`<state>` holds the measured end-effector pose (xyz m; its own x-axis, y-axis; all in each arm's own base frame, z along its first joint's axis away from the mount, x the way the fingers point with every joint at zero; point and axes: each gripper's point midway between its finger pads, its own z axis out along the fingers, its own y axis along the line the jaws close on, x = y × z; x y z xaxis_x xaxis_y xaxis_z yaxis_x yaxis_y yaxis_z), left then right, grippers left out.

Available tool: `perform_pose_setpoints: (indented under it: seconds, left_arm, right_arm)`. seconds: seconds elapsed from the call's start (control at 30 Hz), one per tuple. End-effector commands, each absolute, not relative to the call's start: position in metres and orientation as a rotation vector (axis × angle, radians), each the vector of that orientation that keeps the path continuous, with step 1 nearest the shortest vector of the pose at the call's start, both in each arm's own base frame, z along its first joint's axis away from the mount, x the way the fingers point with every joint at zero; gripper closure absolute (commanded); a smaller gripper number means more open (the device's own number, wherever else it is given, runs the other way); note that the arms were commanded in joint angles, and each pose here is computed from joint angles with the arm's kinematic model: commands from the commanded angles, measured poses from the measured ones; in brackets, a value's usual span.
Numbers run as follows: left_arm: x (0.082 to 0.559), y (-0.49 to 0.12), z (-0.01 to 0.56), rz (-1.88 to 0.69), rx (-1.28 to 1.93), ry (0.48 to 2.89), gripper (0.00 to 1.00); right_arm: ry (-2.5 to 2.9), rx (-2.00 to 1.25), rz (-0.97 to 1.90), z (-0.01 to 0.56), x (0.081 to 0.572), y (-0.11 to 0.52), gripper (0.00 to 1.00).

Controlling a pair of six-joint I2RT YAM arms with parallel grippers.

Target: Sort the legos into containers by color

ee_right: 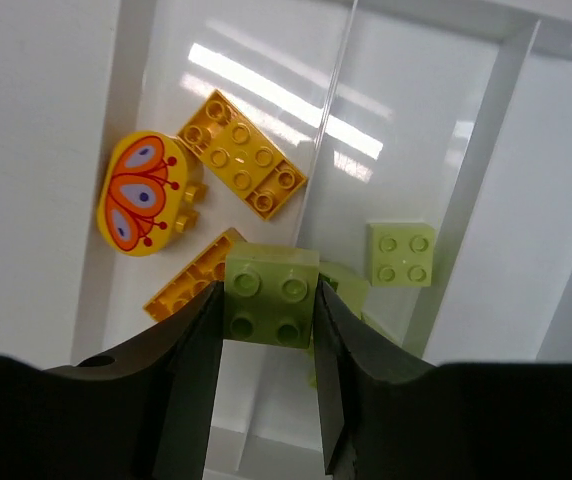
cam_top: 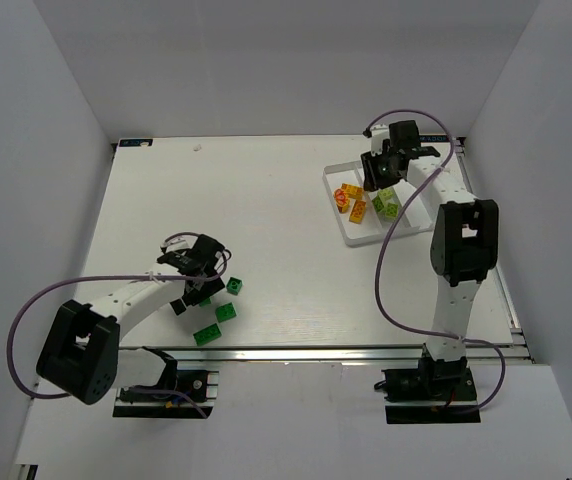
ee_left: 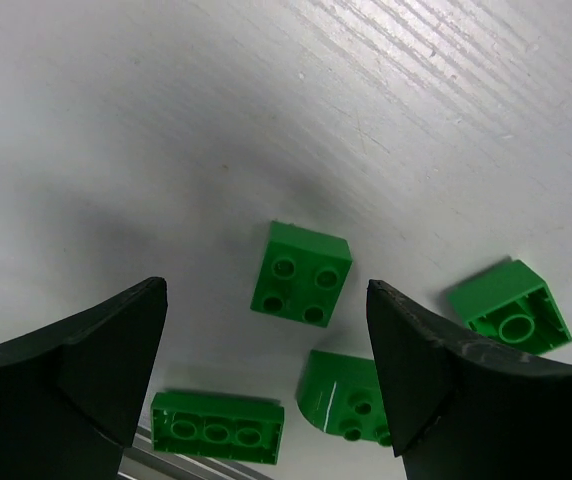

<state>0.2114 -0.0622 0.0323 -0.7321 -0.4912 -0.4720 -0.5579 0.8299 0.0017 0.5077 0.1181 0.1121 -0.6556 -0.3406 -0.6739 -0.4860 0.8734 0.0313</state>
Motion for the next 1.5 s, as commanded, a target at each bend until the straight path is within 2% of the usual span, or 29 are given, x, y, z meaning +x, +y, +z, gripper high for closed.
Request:
perform_pose_setpoints:
  seconds: [0.0,0.07,0.17,0.2,0.27,0.33,0.37,0.5,0.6,0.63,0.73,0.77,0.87,0.93,1.03,1.1,1.17,1.2,1.23,1.27,1.33,1.4,1.43,1.47]
  left_arm:
    - [0.234,-0.064,0.043,0.188,-0.723,2.499,0.10]
    - [0.234,-0.067,0.040,0.171,-0.721,2.506,0.10]
    - [0.233,-0.069,0.032,0.137,-0.734,2.516,0.12]
    - [0.233,-0.068,0.030,0.135,-0.746,2.519,0.13]
    - [0.233,-0.070,0.025,0.128,-0.743,2.529,0.14]
    - [0.232,-0.070,0.019,0.130,-0.750,2.552,0.15]
    - [0.232,-0.069,0.016,0.135,-0.753,2.559,0.16]
    - [0.235,-0.075,0.010,0.127,-0.733,2.595,0.20]
    - [0.236,-0.074,0.009,0.142,-0.730,2.617,0.32]
    - [0.237,-0.075,0.010,0.137,-0.724,2.620,0.40]
    - [0.238,-0.076,0.013,0.134,-0.700,2.629,0.56]
    - [0.236,-0.078,0.014,0.126,-0.686,2.644,0.64]
    - [0.237,-0.083,0.021,0.083,-0.643,2.659,0.77]
    - [0.240,-0.087,0.028,0.048,-0.620,2.652,0.82]
    - [0.260,-0.104,0.053,-0.091,-0.564,2.593,0.91]
    - [0.284,-0.130,0.084,-0.271,-0.477,2.524,0.96]
    - [0.322,-0.162,0.129,-0.479,-0.361,2.377,0.96]
    - [0.326,-0.188,0.144,-0.644,-0.283,2.362,0.97]
    - [0.344,-0.210,0.156,-0.740,-0.211,2.298,0.97]
    - [0.349,-0.243,0.183,-0.916,-0.095,2.242,0.98]
    - [0.374,-0.282,0.183,-1.084,-0.007,2.198,1.00]
    - [0.388,-0.328,0.219,-1.339,0.147,2.085,1.00]
    - [0.398,-0.357,0.192,-1.411,0.171,2.119,1.00]
    - [0.405,-0.374,0.192,-1.454,0.206,2.106,1.00]
  right_arm:
    - [2.359,-0.599,0.200,0.104,0.528,0.106,1.00]
    - [2.388,-0.591,0.193,0.091,0.536,0.099,1.00]
    - [2.379,-0.581,0.150,0.088,0.552,0.091,0.88]
    - [2.376,-0.579,0.146,0.088,0.555,0.089,0.77]
    - [2.367,-0.581,0.139,0.088,0.561,0.087,0.63]
    - [2.360,-0.580,0.144,0.089,0.563,0.084,0.53]
    - [2.358,-0.581,0.145,0.089,0.564,0.084,0.43]
    - [2.352,-0.570,0.177,0.095,0.563,0.080,0.23]
    - [2.322,-0.554,0.237,0.113,0.557,0.083,0.20]
    - [2.285,-0.544,0.261,0.128,0.557,0.084,0.20]
    - [2.258,-0.518,0.323,0.143,0.550,0.087,0.20]
    - [2.237,-0.500,0.328,0.155,0.549,0.083,0.20]
    - [2.207,-0.467,0.367,0.172,0.544,0.081,0.20]
    - [2.193,-0.458,0.392,0.181,0.539,0.080,0.19]
    - [2.165,-0.481,0.426,0.191,0.532,0.083,0.11]
    - [2.132,-0.531,0.458,0.197,0.527,0.085,0.11]
    - [2.109,-0.549,0.470,0.200,0.518,0.087,0.11]
    - [2.094,-0.530,0.470,0.203,0.519,0.075,0.11]
    - [2.094,-0.525,0.486,0.203,0.513,0.075,0.14]
    - [2.082,-0.519,0.555,0.207,0.507,0.076,0.35]
    - [2.087,-0.445,0.594,0.211,0.505,0.067,1.00]
    - [2.059,-0.414,0.669,0.221,0.499,0.062,1.00]
    - [2.045,-0.390,0.675,0.226,0.498,0.057,1.00]
    - [2.038,-0.385,0.701,0.223,0.494,0.057,1.00]
